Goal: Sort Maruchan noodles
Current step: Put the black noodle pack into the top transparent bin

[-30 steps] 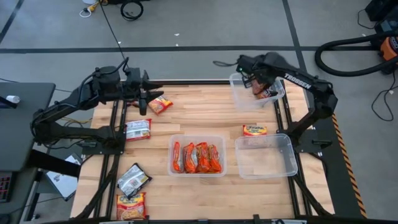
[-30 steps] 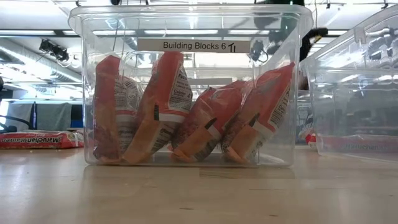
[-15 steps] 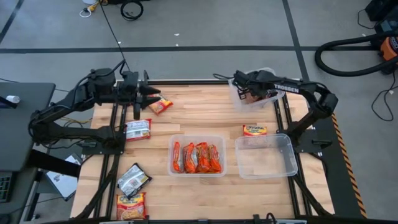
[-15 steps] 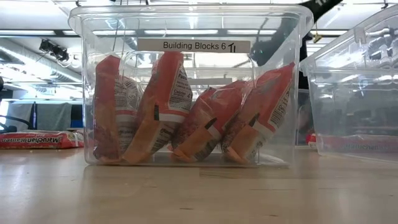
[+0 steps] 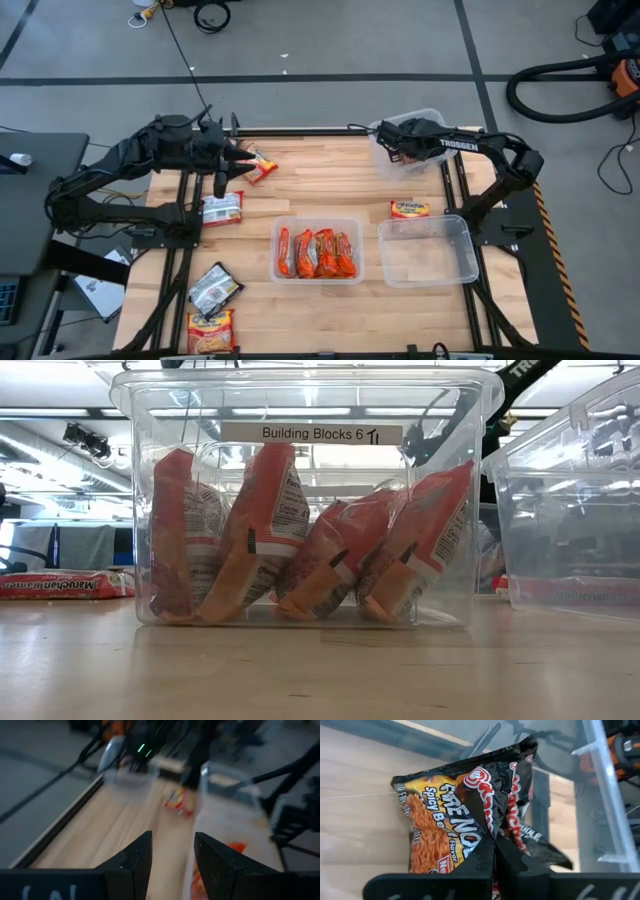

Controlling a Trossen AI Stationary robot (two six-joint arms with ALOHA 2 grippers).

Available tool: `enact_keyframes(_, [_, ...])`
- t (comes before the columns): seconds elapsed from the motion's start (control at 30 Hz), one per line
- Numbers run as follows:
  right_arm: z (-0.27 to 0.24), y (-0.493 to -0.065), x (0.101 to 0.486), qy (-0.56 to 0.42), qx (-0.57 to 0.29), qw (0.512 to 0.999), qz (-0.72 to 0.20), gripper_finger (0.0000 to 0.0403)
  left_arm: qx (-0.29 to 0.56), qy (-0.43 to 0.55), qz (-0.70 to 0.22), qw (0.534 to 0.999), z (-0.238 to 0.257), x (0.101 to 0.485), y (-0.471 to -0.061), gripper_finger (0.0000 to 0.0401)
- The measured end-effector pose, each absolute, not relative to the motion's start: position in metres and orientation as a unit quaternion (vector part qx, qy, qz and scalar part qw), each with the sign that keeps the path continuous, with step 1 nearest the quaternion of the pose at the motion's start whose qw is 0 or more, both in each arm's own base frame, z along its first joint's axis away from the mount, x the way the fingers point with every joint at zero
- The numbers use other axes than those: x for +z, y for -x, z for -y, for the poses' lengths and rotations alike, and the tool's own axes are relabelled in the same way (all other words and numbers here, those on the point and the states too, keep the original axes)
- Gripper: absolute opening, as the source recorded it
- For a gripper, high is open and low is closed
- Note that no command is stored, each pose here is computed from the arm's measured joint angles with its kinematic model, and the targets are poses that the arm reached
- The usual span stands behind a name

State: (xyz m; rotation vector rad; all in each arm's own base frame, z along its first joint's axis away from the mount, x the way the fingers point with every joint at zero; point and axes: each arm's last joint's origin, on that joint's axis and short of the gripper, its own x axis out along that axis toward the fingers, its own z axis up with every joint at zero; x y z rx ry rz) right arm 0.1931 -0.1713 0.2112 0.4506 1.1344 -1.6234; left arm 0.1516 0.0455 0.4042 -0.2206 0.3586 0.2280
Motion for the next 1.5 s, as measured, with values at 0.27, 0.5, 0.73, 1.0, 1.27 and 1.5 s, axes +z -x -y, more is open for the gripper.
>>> enact_keyframes(0.27, [0.178, -0.188, 0.211, -0.167, -0.666, 0.526, -0.502, 0.0022, 0.223, 0.146, -0.299, 0.916, -0.047, 0.381, -0.137, 0.0157])
enact_keyframes(0.5, [0.181, -0.183, 0.213, -0.175, -0.635, 0.536, -0.529, 0.0063, 0.315, 0.176, -0.388, 0.848, -0.055, 0.365, -0.116, 0.0197])
enact_keyframes(0.73, [0.164, -0.172, 0.248, -0.193, -0.62, 0.593, -0.476, 0.0122, 0.395, 0.267, -0.399, 0.783, -0.074, 0.35, -0.103, 0.0238])
enact_keyframes(1.0, [0.124, -0.158, 0.298, -0.233, -0.575, 0.703, -0.348, 0.0166, 0.46, 0.305, -0.454, 0.7, -0.125, 0.3, -0.109, 0.0234])
enact_keyframes(1.27, [0.098, -0.162, 0.324, -0.249, -0.463, 0.805, -0.274, 0.0209, 0.497, 0.291, -0.449, 0.683, -0.187, 0.259, -0.144, 0.0235])
enact_keyframes(1.5, [0.08, -0.176, 0.334, -0.22, -0.334, 0.878, -0.263, 0.022, 0.514, 0.305, -0.491, 0.634, -0.218, 0.21, -0.166, 0.0223])
